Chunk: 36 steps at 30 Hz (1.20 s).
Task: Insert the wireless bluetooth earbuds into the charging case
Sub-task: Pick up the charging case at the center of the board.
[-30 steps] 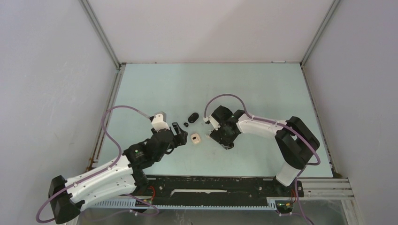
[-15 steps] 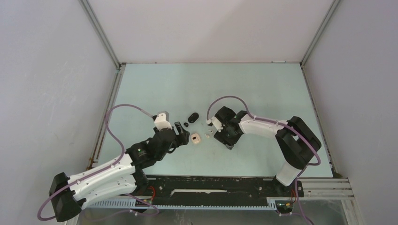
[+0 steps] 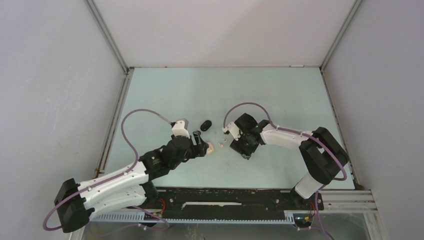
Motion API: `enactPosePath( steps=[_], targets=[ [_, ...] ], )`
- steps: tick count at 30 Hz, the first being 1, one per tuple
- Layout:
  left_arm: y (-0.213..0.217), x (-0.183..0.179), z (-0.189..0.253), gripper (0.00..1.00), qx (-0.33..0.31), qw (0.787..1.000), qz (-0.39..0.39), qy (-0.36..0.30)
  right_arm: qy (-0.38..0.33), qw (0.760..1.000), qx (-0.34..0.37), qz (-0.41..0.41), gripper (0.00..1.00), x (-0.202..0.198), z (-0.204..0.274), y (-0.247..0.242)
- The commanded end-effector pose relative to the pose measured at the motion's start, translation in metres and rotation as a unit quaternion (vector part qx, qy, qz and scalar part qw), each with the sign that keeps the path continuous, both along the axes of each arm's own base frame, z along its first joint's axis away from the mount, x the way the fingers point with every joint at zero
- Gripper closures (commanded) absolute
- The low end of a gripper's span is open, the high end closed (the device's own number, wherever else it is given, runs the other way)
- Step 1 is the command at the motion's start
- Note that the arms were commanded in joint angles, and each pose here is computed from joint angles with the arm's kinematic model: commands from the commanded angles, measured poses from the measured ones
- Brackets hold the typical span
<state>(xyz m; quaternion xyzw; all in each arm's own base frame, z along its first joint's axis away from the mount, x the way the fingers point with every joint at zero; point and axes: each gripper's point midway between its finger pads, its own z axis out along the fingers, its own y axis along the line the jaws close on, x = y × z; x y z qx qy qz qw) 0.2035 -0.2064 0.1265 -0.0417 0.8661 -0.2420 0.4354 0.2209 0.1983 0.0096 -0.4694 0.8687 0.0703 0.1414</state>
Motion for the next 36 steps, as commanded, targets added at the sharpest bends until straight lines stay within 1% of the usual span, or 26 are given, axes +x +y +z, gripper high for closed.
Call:
enactPosePath(
  steps=[1, 4, 8, 11, 12, 14, 16, 18, 20, 21, 23, 27, 29, 34, 36],
  targets=[
    [-0.019, 0.001, 0.008, 0.23, -0.016, 0.999, -0.032, -0.008, -0.038, 0.999, 0.029, 0.004, 0.32, 0.015, 0.012, 0.008],
    [-0.024, 0.001, 0.008, 0.23, -0.014, 0.999, -0.038, -0.004, -0.035, 0.999, 0.032, 0.004, 0.35, 0.015, 0.008, 0.011],
    [-0.029, -0.001, 0.005, 0.23, -0.018, 0.999, -0.045, 0.002, -0.019, 0.999, 0.034, 0.001, 0.48, 0.012, 0.003, 0.012],
    [-0.031, -0.002, 0.001, 0.23, -0.02, 0.999, -0.05, 0.006, -0.02, 0.999, 0.043, 0.01, 0.59, 0.01, 0.012, 0.013],
    [-0.034, -0.003, 0.0, 0.23, -0.022, 0.998, -0.056, 0.008, -0.021, 0.998, 0.049, 0.018, 0.62, 0.007, 0.018, 0.013],
    [-0.044, -0.007, 0.002, 0.23, -0.036, 0.996, -0.083, 0.009, -0.024, 0.996, 0.076, 0.048, 0.64, -0.003, 0.033, 0.018],
    [-0.061, -0.013, 0.009, 0.24, -0.066, 0.99, -0.126, 0.002, -0.03, 0.989, 0.109, 0.099, 0.64, -0.018, 0.049, 0.022],
    [-0.079, -0.022, 0.018, 0.24, -0.097, 0.98, -0.174, -0.005, -0.045, 0.974, 0.143, 0.169, 0.65, -0.039, 0.064, 0.027],
    [-0.092, -0.032, 0.023, 0.25, -0.112, 0.969, -0.221, -0.005, -0.083, 0.957, 0.163, 0.226, 0.65, -0.053, 0.08, 0.03],
    [-0.097, -0.036, 0.025, 0.26, -0.116, 0.964, -0.239, -0.003, -0.094, 0.952, 0.164, 0.24, 0.65, -0.059, 0.082, 0.03],
    [-0.107, -0.045, 0.028, 0.27, -0.131, 0.952, -0.276, 0.0, -0.112, 0.946, 0.165, 0.254, 0.66, -0.063, 0.09, 0.032],
    [-0.126, -0.065, 0.031, 0.31, -0.154, 0.927, -0.342, 0.024, -0.131, 0.944, 0.153, 0.262, 0.66, -0.065, 0.094, 0.032],
    [-0.134, -0.071, 0.032, 0.34, -0.164, 0.918, -0.36, 0.03, -0.134, 0.943, 0.151, 0.264, 0.66, -0.065, 0.093, 0.033],
    [-0.147, -0.078, 0.03, 0.39, -0.18, 0.907, -0.376, 0.055, -0.141, 0.94, 0.151, 0.273, 0.67, -0.067, 0.095, 0.036],
    [-0.15, -0.077, 0.029, 0.39, -0.186, 0.907, -0.373, 0.063, -0.141, 0.939, 0.153, 0.274, 0.67, -0.068, 0.096, 0.037]
  ],
)
